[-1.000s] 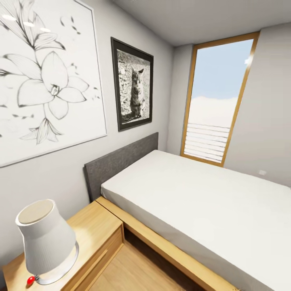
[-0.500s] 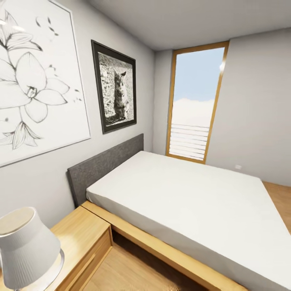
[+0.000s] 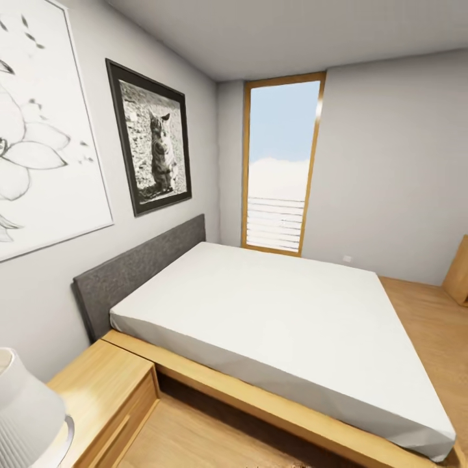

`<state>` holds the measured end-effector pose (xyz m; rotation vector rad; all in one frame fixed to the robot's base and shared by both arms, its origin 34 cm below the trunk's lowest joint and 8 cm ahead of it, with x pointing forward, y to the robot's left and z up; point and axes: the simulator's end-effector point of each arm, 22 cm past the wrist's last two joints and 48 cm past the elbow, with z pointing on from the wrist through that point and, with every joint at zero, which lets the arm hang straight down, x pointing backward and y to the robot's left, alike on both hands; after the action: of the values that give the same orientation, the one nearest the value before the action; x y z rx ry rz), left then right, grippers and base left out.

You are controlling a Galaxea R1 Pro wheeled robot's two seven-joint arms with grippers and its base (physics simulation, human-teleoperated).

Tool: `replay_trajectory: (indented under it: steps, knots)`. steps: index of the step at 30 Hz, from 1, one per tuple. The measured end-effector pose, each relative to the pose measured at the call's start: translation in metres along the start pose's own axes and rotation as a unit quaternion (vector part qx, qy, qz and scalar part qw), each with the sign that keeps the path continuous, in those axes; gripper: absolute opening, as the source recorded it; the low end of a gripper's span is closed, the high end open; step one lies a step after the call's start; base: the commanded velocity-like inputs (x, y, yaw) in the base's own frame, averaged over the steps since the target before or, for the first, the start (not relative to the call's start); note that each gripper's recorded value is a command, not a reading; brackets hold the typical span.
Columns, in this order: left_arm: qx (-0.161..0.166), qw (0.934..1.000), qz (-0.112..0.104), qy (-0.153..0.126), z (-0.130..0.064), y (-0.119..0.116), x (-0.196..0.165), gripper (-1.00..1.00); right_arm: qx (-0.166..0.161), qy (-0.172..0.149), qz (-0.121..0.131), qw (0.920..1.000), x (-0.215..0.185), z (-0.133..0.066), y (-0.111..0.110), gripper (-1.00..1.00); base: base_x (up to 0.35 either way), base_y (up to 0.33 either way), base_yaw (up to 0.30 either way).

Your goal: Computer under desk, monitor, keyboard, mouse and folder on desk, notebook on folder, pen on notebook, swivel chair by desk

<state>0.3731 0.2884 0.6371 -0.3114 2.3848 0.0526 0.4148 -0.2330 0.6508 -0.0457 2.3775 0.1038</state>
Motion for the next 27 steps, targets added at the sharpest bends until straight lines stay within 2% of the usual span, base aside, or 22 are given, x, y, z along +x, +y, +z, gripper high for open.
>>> replay_trajectory:
  steps: [9, 27]
  knots:
    - [-0.002, 1.0000, 0.000, 0.003, -0.0003, 0.0012, 0.0033, 1.00, -0.005, 0.006, -0.001, 1.0000, 0.0045, -0.0001, 0.0017, 1.00, 0.000, 0.000, -0.229]
    - [-0.002, 1.0000, 0.000, -0.002, -0.0003, 0.0016, 0.0007, 1.00, -0.010, 0.009, 0.000, 0.9999, 0.0061, -0.0002, 0.0038, 1.00, 0.000, 0.000, -0.286]
